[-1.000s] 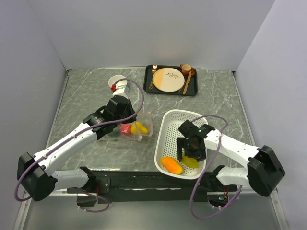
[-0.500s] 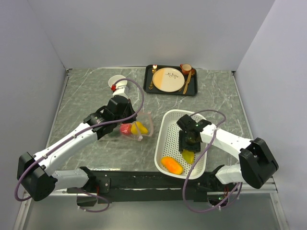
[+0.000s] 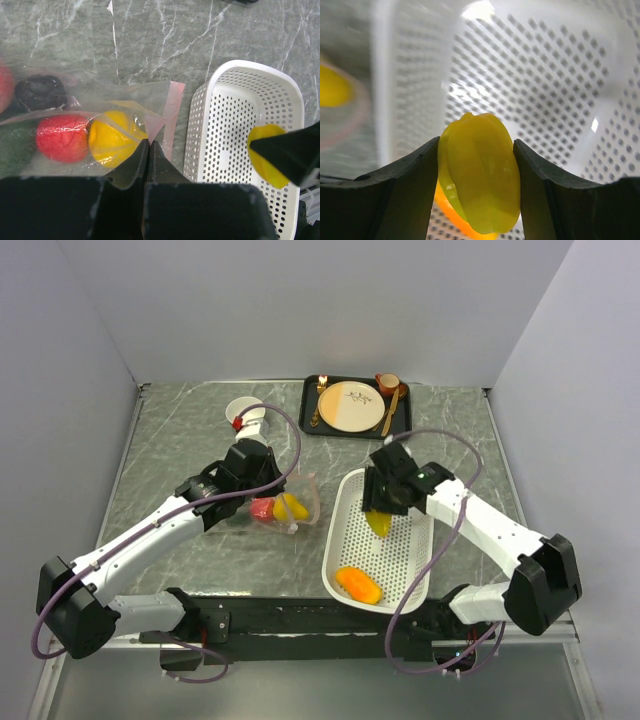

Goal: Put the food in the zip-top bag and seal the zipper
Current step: Pick up the fake fruit from the bin, then place the fake fruit in the zipper food storage bag.

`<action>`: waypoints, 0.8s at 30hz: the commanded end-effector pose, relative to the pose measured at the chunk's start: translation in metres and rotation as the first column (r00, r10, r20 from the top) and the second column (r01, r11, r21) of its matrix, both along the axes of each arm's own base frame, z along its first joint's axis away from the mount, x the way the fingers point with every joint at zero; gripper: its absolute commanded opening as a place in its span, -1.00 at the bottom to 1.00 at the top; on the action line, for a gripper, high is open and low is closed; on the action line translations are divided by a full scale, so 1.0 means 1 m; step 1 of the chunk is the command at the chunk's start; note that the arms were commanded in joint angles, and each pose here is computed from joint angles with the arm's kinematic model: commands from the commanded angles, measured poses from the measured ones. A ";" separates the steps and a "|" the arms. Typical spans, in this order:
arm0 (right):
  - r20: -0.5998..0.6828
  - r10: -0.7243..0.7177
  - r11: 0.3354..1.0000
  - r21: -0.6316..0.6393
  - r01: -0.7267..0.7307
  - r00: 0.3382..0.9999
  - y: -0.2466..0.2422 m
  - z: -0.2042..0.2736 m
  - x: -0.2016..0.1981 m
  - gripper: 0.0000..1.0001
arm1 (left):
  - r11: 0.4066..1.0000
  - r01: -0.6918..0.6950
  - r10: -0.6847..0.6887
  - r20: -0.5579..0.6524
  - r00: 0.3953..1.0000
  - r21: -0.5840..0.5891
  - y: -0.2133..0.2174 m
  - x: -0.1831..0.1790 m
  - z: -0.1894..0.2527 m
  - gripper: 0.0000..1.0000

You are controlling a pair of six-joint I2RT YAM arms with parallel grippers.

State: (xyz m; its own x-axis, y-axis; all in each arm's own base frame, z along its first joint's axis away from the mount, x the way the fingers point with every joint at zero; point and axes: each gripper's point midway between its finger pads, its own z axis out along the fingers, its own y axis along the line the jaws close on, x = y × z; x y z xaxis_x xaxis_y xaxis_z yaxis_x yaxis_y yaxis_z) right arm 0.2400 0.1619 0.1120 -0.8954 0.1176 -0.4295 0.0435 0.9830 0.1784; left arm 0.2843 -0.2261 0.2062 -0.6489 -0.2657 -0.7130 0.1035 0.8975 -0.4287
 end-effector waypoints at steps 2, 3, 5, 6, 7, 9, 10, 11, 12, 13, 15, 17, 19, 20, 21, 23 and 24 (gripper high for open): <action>0.243 0.020 0.951 0.296 -0.093 0.970 0.061 0.088 0.048 -0.68 | 0.999 0.024 -0.022 0.059 0.998 -0.041 -0.008 0.004 0.025 -0.99; 0.246 0.029 0.932 0.343 -0.115 0.969 0.072 0.093 0.049 -0.67 | 0.999 0.024 -0.022 0.062 0.998 -0.044 -0.008 0.004 0.027 -0.99; 0.258 0.067 0.891 0.418 -0.174 0.964 0.098 0.099 0.052 -0.67 | 0.998 0.027 -0.024 0.068 0.997 -0.051 -0.009 0.004 0.032 -0.99; 0.255 0.073 0.881 0.437 -0.182 0.964 0.106 0.099 0.053 -0.67 | 0.998 0.025 -0.021 0.072 0.997 -0.053 -0.008 0.005 0.034 -0.99; 0.263 0.082 0.869 0.453 -0.198 0.961 0.115 0.101 0.055 -0.67 | 0.998 0.026 -0.022 0.075 0.997 -0.055 -0.008 0.004 0.036 -0.99; 0.239 0.099 0.862 0.463 -0.203 0.966 0.129 0.090 0.054 -0.67 | 0.998 0.022 -0.018 0.081 0.997 -0.055 -0.007 0.005 0.039 -0.98; 0.248 0.099 0.854 0.475 -0.211 0.964 0.135 0.089 0.056 -0.67 | 0.998 0.022 -0.017 0.084 0.996 -0.058 -0.007 0.005 0.040 -0.98; 0.239 0.106 0.848 0.486 -0.213 0.965 0.140 0.083 0.055 -0.67 | 0.998 0.024 -0.019 0.084 0.996 -0.058 -0.007 0.005 0.041 -0.99; 0.233 0.107 0.836 0.505 -0.214 0.967 0.147 0.083 0.052 -0.67 | 0.998 0.026 -0.021 0.085 0.996 -0.061 -0.008 0.004 0.042 -0.98; 0.239 0.112 0.824 0.520 -0.225 0.965 0.153 0.082 0.051 -0.67 | 0.998 0.028 -0.022 0.086 0.996 -0.063 -0.008 0.004 0.043 -0.98; 0.242 0.122 0.817 0.527 -0.236 0.963 0.162 0.079 0.047 -0.66 | 0.997 0.031 -0.025 0.088 0.996 -0.067 -0.009 0.004 0.044 -0.98; 0.251 0.132 0.803 0.539 -0.252 0.959 0.170 0.080 0.045 -0.65 | 0.997 0.034 -0.028 0.086 0.996 -0.070 -0.010 0.004 0.045 -0.99; 0.260 0.141 0.794 0.547 -0.266 0.955 0.178 0.083 0.042 -0.64 | 0.997 0.033 -0.026 0.087 0.996 -0.076 -0.010 0.004 0.046 -0.99; 0.258 0.148 0.792 0.547 -0.271 0.955 0.181 0.082 0.042 -0.64 | 0.996 0.034 -0.027 0.089 0.996 -0.081 -0.011 0.004 0.047 -0.99; 0.259 0.150 0.792 0.547 -0.273 0.954 0.184 0.082 0.042 -0.64 | 0.996 0.034 -0.027 0.088 0.996 -0.082 -0.010 0.003 0.047 -0.99; 0.258 0.160 0.791 0.543 -0.280 0.953 0.192 0.079 0.042 -0.64 | 0.995 0.041 -0.032 0.095 0.995 -0.094 -0.012 0.003 0.050 -0.99; 0.259 0.158 0.792 0.543 -0.279 0.953 0.195 0.079 0.043 -0.63 | 0.994 0.040 -0.030 0.097 0.995 -0.099 -0.012 0.003 0.052 -0.99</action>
